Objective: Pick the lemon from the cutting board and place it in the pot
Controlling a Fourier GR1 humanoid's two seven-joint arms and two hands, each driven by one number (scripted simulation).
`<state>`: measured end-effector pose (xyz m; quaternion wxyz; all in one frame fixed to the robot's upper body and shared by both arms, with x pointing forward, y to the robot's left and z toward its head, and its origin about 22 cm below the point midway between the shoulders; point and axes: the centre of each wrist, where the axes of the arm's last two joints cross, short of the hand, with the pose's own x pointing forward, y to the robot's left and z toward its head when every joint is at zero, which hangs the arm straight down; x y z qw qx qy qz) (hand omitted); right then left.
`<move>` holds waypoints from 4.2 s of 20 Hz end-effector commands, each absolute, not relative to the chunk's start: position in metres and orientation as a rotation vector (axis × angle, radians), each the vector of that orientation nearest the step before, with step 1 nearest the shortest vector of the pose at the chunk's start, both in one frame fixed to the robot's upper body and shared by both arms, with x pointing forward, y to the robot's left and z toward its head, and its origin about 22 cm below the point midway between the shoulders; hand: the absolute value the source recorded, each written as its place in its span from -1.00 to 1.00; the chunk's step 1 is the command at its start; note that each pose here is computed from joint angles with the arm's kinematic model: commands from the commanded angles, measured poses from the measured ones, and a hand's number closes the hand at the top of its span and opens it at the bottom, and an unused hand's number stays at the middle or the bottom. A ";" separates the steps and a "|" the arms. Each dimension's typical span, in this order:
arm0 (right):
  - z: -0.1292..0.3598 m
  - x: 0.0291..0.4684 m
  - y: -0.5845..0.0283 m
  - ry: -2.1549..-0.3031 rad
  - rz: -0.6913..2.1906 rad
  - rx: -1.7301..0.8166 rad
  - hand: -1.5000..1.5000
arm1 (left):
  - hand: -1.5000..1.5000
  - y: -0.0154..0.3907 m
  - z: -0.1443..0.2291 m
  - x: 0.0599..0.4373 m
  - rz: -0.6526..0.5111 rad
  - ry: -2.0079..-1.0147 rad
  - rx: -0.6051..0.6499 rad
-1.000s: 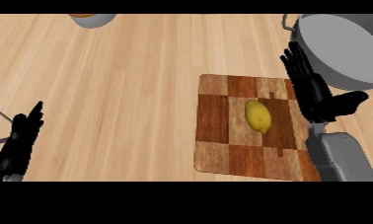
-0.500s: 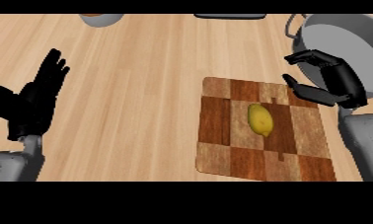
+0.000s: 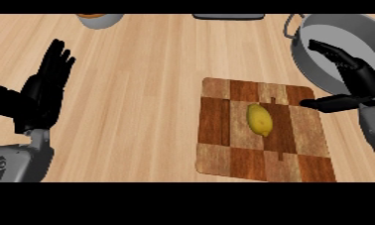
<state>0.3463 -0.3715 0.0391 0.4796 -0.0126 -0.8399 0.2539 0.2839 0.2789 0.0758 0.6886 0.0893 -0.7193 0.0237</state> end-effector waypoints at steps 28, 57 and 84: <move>0.068 0.331 -0.241 -1.283 1.533 -0.108 -1.00 | 0.00 0.265 0.081 0.277 0.075 -1.614 0.201; 0.004 0.331 -0.229 -1.279 1.724 -0.224 1.00 | 0.00 0.286 0.083 0.277 0.070 -1.614 0.210; 0.051 0.192 -0.421 -1.793 1.633 -0.018 1.00 | 0.00 0.303 0.074 0.270 0.128 -1.590 0.282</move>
